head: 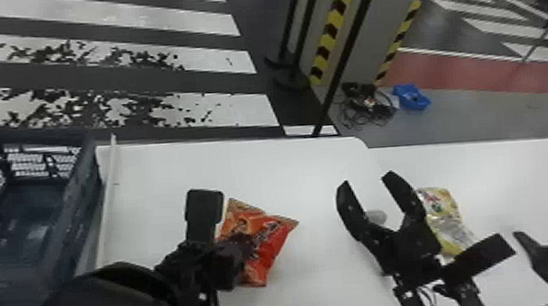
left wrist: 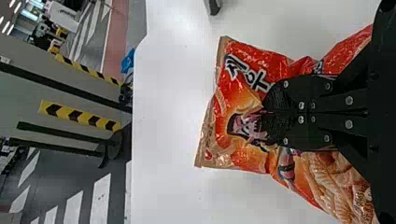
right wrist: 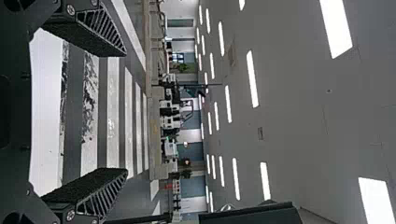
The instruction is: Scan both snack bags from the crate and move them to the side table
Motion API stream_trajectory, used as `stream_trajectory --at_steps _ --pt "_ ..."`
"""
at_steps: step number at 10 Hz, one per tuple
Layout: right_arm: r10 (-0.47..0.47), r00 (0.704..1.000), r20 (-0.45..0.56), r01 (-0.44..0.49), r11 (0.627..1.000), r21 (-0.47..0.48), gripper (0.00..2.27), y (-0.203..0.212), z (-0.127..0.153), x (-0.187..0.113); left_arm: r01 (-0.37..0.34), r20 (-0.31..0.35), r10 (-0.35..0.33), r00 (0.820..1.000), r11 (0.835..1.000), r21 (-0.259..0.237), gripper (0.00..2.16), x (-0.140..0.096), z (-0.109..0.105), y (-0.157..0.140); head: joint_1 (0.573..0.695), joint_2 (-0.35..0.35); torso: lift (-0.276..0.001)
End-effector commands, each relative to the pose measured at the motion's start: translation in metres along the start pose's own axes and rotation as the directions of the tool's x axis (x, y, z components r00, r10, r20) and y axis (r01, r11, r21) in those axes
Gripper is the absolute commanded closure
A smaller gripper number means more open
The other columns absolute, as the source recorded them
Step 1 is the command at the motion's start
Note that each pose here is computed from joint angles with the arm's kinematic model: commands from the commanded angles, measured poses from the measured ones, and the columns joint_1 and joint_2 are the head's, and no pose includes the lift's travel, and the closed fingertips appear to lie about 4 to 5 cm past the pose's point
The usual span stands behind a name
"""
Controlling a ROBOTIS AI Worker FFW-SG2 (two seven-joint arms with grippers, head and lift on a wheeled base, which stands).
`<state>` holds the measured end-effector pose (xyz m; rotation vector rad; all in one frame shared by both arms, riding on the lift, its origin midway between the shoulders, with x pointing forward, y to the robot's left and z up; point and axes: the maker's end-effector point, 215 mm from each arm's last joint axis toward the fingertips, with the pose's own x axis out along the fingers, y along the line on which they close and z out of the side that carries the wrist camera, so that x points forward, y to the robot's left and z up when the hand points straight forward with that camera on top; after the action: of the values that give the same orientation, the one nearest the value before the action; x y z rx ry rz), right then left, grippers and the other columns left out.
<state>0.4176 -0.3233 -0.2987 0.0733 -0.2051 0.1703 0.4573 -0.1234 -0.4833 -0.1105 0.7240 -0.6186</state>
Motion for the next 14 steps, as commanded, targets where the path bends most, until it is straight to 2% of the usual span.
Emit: stream_trajectory --at_steps 1,4,5,6,7,9,11,12,13,14 --pt "0.001 1.000 0.001 -0.001 1.000 0.001 0.11 0.001 0.000 0.000 0.025 -0.011 -0.025 1.000 1.000 -0.003 2.15 0.008 -0.010 -0.007 0.695 -0.350 -0.095" --pt "0.001 1.000 0.003 -0.001 1.000 0.003 0.11 0.001 0.001 0.001 0.092 -0.021 -0.092 0.996 0.996 -0.007 2.13 0.011 -0.014 -0.022 0.695 -0.350 -0.095" --pt "0.002 1.000 0.002 -0.002 1.000 0.004 0.11 0.002 0.000 0.001 0.088 -0.014 -0.088 0.996 0.996 0.005 1.79 0.010 -0.011 -0.026 0.695 -0.350 -0.095" --pt "0.001 1.000 0.003 -0.001 1.000 0.003 0.11 0.001 0.001 0.001 0.096 -0.002 -0.096 0.995 0.995 0.019 0.66 0.008 -0.004 -0.030 0.695 -0.350 -0.095" --pt "0.002 1.000 0.005 -0.002 1.000 0.002 0.11 0.001 0.002 0.000 0.089 0.006 -0.089 0.996 0.995 0.034 0.00 0.006 0.000 -0.029 0.695 -0.350 -0.095" --pt "0.002 1.000 0.007 -0.002 1.000 0.002 0.11 0.002 0.003 0.001 0.095 0.008 -0.095 0.995 0.993 0.070 0.03 0.001 0.003 -0.041 0.695 -0.350 -0.095" --pt "0.004 1.000 0.009 -0.004 1.000 0.000 0.11 0.002 0.004 -0.001 0.072 0.026 -0.076 0.997 0.987 0.144 0.03 -0.017 0.016 -0.056 0.695 -0.350 -0.095" --pt "0.003 1.000 0.011 -0.003 1.000 -0.004 0.11 0.001 0.005 -0.002 0.051 0.027 -0.057 0.998 0.982 0.182 0.03 -0.032 0.023 -0.061 0.695 -0.350 -0.095" --pt "0.008 1.000 0.011 -0.008 1.000 -0.007 0.11 0.003 0.008 -0.004 0.025 0.047 -0.035 0.998 0.979 0.203 0.03 -0.052 0.039 -0.062 0.695 -0.350 -0.095" --pt "0.013 1.000 0.012 -0.013 1.000 -0.009 0.11 0.005 0.009 -0.005 -0.005 0.083 -0.012 0.996 0.980 0.200 0.03 -0.073 0.060 -0.055 0.695 -0.350 -0.095"
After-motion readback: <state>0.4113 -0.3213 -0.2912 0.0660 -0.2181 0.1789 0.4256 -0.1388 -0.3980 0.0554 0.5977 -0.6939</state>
